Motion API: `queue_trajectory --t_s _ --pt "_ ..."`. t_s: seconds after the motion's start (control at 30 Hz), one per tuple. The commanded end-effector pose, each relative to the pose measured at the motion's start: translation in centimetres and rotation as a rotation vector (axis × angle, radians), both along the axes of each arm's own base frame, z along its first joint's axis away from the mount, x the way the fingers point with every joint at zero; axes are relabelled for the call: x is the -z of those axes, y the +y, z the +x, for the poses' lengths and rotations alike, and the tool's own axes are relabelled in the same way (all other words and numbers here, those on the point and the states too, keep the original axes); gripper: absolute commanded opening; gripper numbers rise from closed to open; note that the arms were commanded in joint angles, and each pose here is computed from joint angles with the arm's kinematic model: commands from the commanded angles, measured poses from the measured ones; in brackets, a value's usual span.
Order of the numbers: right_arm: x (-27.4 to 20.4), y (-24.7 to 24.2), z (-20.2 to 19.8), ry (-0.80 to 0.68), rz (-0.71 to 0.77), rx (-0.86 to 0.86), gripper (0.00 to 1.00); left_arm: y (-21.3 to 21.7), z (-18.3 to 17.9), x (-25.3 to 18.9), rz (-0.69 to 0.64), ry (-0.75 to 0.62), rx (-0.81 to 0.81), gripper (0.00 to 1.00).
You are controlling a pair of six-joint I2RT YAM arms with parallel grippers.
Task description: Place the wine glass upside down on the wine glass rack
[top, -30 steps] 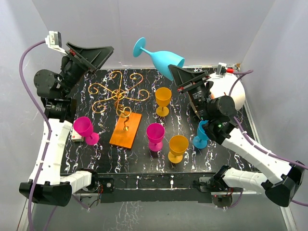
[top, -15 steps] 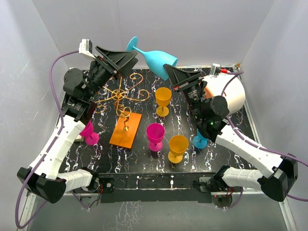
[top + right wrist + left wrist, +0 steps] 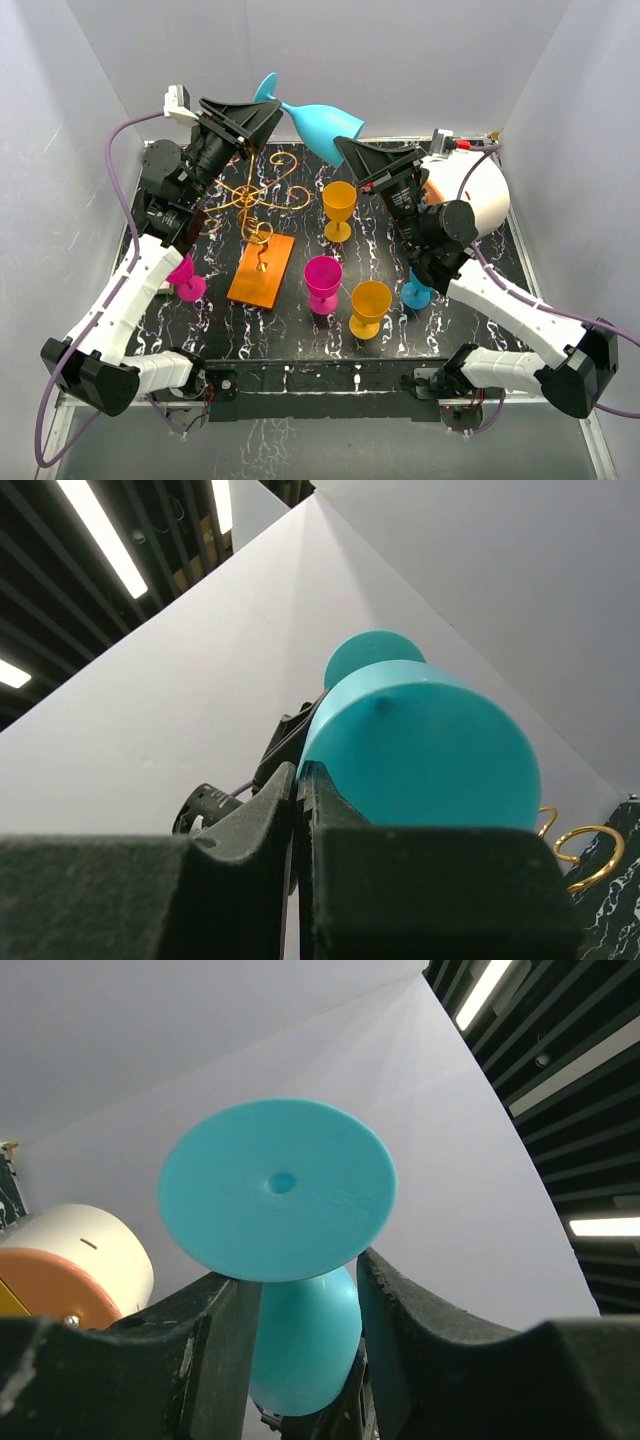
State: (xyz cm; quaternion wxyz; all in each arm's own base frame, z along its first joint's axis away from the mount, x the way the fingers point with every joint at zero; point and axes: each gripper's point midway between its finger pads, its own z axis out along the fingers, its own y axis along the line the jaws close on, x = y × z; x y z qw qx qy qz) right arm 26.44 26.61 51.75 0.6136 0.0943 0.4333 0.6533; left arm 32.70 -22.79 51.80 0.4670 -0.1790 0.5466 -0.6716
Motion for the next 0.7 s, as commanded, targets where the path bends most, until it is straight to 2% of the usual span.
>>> queue_trajectory --t_s 0.0,0.4,0.53,0.67 --pt "-2.7 0.7 -2.7 -0.116 0.036 -0.117 0.00 1.4 -1.1 -4.1 -0.070 -0.115 -0.050 0.40" --pt "-2.2 2.6 -5.2 -0.182 -0.025 -0.265 0.00 1.5 0.3 -4.7 -0.075 -0.158 -0.101 0.32" --pt "-2.2 2.5 -5.7 -0.186 -0.037 -0.280 0.00 1.2 0.9 -4.4 -0.093 -0.145 -0.088 0.20" --pt "-2.0 2.6 -5.8 -0.177 -0.044 -0.289 0.00 0.8 1.1 -4.1 -0.093 -0.134 -0.069 0.16"
